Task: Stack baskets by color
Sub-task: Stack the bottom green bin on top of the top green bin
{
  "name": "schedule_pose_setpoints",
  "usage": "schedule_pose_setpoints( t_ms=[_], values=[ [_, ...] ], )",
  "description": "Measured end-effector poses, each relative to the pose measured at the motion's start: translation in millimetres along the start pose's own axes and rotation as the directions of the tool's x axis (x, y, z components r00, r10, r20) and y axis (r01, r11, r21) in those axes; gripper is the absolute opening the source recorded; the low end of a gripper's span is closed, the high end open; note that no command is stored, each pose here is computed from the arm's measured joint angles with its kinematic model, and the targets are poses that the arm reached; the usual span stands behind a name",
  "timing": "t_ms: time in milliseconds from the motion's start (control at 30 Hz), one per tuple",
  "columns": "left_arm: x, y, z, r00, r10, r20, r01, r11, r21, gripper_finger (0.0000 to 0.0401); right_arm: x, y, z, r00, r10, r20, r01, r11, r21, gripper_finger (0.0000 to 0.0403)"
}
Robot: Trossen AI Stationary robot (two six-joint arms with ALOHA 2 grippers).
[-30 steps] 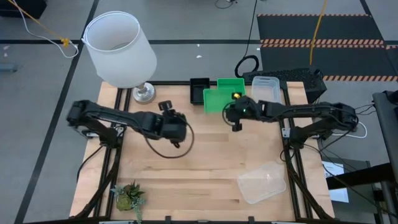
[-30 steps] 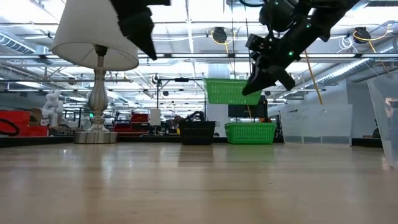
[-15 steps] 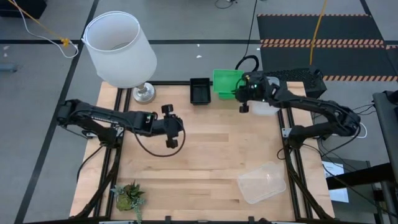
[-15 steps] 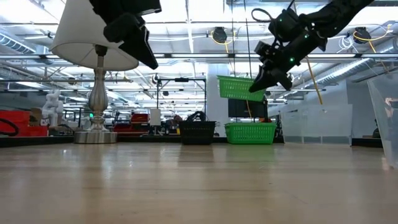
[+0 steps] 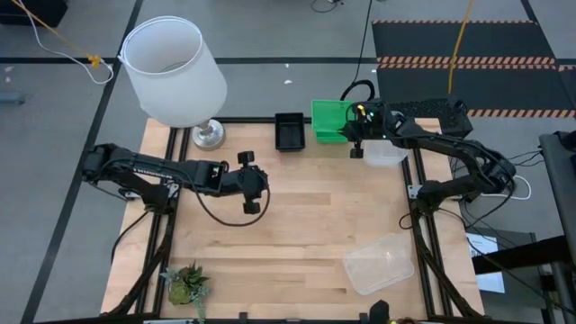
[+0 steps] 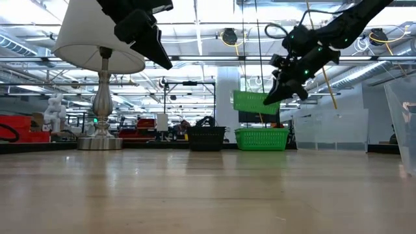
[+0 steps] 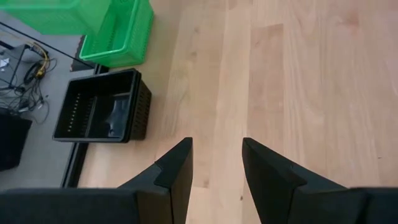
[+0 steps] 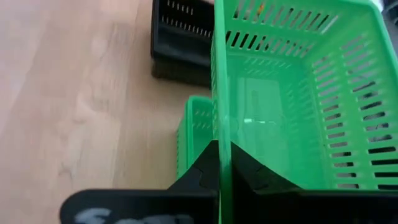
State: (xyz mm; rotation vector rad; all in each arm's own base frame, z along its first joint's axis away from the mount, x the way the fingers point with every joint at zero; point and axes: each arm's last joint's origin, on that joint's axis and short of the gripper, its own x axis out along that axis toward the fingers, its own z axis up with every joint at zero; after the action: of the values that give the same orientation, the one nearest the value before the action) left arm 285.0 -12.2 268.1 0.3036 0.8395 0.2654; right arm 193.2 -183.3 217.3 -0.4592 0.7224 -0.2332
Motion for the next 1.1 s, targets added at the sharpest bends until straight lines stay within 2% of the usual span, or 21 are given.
schedule_pose_setpoints(
  t_ms=[300,567,700,1100],
  values=[
    [0.0,0.1,1.3,1.0,-0.001,0.013,0.001,1.0,-0.012,0.0141,16.7,0.1,-14.6,0.998,0.036,-0.056,-0.036,0.999,0.0,0.0],
    [0.0,0.1,1.6,1.0,-0.001,0.016,0.001,1.0,-0.011,0.0141,14.6,-6.5,-20.6,0.998,0.011,-0.06,-0.012,1.0,-0.006,0.0],
    [0.1,0.3,3.4,0.999,0.001,0.033,-0.001,1.0,-0.013,0.0141,13.9,-7.0,-21.6,0.999,0.038,-0.032,-0.038,0.999,0.001,0.0],
    [0.0,-0.9,4.8,0.998,-0.042,0.05,0.043,0.999,-0.013,0.0141,23.9,-9.2,-36.7,0.996,0.055,-0.076,-0.053,0.998,0.028,0.0001]
  ],
)
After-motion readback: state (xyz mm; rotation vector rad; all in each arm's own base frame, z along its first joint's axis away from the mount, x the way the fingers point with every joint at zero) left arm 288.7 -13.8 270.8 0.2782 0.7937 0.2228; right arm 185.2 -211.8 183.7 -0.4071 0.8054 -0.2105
